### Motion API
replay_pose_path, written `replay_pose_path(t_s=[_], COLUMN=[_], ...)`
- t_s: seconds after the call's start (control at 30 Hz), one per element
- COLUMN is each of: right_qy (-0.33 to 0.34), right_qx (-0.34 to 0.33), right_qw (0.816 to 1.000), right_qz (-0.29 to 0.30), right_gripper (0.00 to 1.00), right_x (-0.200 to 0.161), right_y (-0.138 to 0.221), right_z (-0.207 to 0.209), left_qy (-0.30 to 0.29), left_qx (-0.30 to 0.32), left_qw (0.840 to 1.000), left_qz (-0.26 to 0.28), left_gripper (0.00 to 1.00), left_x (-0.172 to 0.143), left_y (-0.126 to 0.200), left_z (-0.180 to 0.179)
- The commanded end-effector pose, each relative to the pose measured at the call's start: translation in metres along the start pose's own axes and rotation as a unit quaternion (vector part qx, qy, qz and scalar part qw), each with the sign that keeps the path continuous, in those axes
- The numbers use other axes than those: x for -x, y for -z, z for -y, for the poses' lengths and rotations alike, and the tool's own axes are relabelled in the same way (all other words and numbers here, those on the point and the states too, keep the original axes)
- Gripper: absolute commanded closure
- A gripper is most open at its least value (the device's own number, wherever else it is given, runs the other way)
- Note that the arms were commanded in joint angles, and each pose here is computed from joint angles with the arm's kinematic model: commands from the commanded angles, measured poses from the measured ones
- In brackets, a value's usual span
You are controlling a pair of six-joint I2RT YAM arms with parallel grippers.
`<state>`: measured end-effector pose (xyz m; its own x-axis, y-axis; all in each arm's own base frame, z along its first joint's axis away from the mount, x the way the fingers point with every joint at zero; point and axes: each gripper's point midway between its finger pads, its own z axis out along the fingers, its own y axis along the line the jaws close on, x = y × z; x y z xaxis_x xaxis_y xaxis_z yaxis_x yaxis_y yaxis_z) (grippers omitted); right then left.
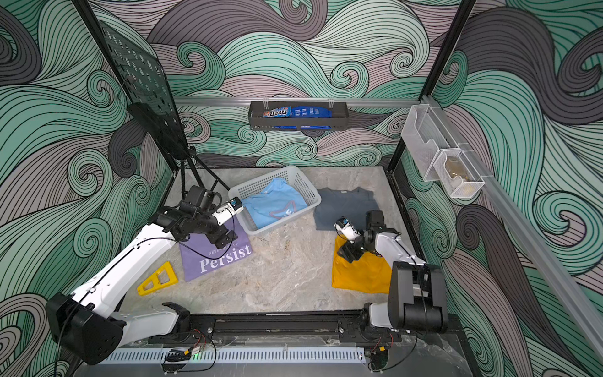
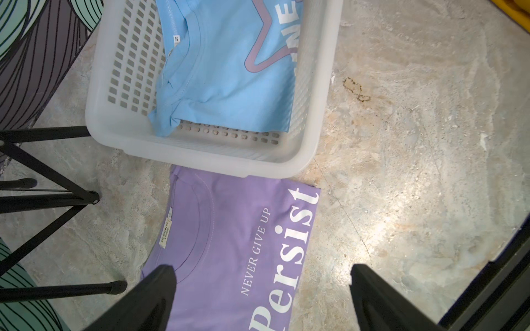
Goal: Put the folded t-shirts into the basket
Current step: Move the T-shirt to the center of the board.
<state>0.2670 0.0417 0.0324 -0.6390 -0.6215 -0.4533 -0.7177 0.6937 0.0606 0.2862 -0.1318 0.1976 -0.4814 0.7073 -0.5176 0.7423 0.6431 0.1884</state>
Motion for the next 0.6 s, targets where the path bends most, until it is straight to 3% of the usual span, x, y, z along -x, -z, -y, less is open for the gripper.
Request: replay_pose_path(t_s=[0.0, 0.13, 0.27, 0.57], right_qy=[0.058, 0.085, 0.111, 0.157], right_qx=[-0.028, 0.017, 0.086, 0.287], right_qw=[0.998, 0.995, 0.988, 0.944], right_qz=[-0.022, -0.056, -0.059, -0.031], right_gripper=[0.24, 0.29, 0.33, 0.33], right_x=[-0.001, -0.011, 0.003, 0.09], right_y=[-0.009, -0.027, -0.04, -0.053], right_z=[0.01, -0.023, -0.071, -0.21], left_qy=[0.003, 0.012, 0.018, 0.03], left_qx=[0.014, 0.03, 0.044, 0.073], left_qw=[0.999, 0.999, 0.998, 0.997], left_qz=[0.035, 0.029, 0.027, 0.007], left_gripper=[0.02, 0.02, 0.02, 0.02], left_x=[0.014, 0.012, 0.01, 0.0], left_y=[0.005, 0.006, 0.007, 0.011], left_z=[-0.007, -0.013, -0.019, -0.035])
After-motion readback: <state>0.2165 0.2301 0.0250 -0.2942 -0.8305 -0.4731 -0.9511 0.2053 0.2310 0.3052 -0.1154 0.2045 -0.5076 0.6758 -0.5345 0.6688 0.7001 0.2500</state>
